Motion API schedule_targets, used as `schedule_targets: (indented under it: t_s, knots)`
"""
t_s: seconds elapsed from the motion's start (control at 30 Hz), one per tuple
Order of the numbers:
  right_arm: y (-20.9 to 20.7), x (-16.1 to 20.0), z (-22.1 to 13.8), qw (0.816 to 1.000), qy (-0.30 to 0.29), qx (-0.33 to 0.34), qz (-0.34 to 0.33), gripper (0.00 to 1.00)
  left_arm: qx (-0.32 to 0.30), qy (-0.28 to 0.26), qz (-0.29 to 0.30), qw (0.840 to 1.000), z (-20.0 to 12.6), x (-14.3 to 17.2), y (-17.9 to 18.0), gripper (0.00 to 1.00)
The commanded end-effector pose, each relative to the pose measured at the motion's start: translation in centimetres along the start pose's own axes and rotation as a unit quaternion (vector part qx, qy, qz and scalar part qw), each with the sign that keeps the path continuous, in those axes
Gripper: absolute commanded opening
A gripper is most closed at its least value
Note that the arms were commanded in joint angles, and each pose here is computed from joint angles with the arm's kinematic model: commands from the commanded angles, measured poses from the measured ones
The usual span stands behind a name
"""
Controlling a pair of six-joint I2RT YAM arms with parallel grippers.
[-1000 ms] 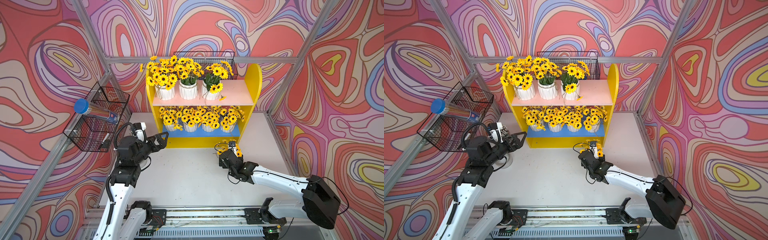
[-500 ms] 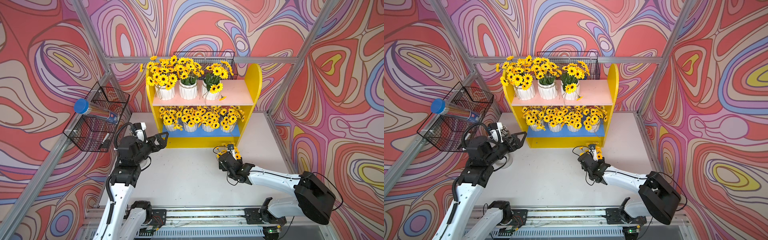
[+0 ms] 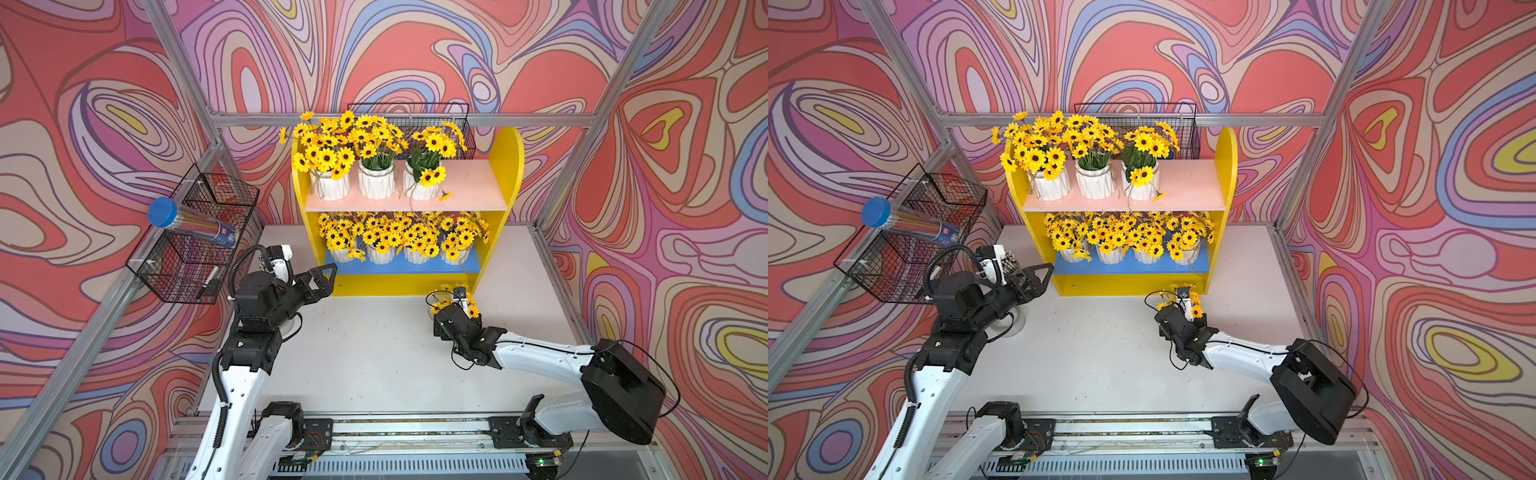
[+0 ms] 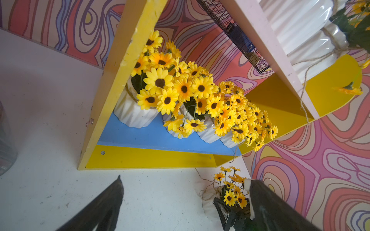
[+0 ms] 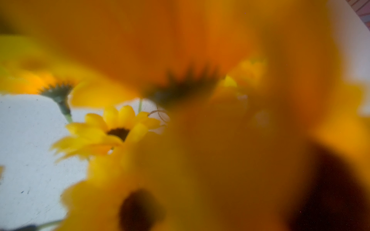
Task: Take the sunflower pots off the shelves
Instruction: Place the sunflower pot at the center of the board.
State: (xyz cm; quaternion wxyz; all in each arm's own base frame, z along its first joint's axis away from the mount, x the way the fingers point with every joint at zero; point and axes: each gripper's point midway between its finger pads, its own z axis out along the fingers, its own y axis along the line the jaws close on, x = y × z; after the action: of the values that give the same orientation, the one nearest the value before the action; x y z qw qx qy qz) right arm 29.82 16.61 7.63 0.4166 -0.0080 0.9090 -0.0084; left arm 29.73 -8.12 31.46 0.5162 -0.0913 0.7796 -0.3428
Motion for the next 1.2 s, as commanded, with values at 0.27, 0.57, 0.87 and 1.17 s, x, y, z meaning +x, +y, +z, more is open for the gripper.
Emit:
schedule_targets:
  t_s: [0.27, 0.57, 0.87, 1.17]
  knots:
    - [0.9, -1.1, -0.9, 1.0, 0.002, -0.022, -0.007, 0.98, 0.005, -0.004, -0.001, 1.0, 0.1, -0.1, 0.1, 1.0]
    - [-0.2, -5.4, -4.1, 0.999, -0.041, -0.009, -0.002, 0.98, 0.004, -0.005, 0.0, 1.0, 0.1, -0.1, 0.1, 1.0]
    - [0.8, -11.3, -8.2, 0.994, -0.098, -0.049, -0.012, 0.98, 0.004, -0.006, 0.001, 1.0, 0.1, -0.1, 0.1, 1.0]
    - [2.1, -18.7, -13.6, 0.98, -0.171, -0.092, -0.035, 0.98, 0.004, -0.009, 0.004, 1.0, 0.0, -0.3, 0.0, 1.0]
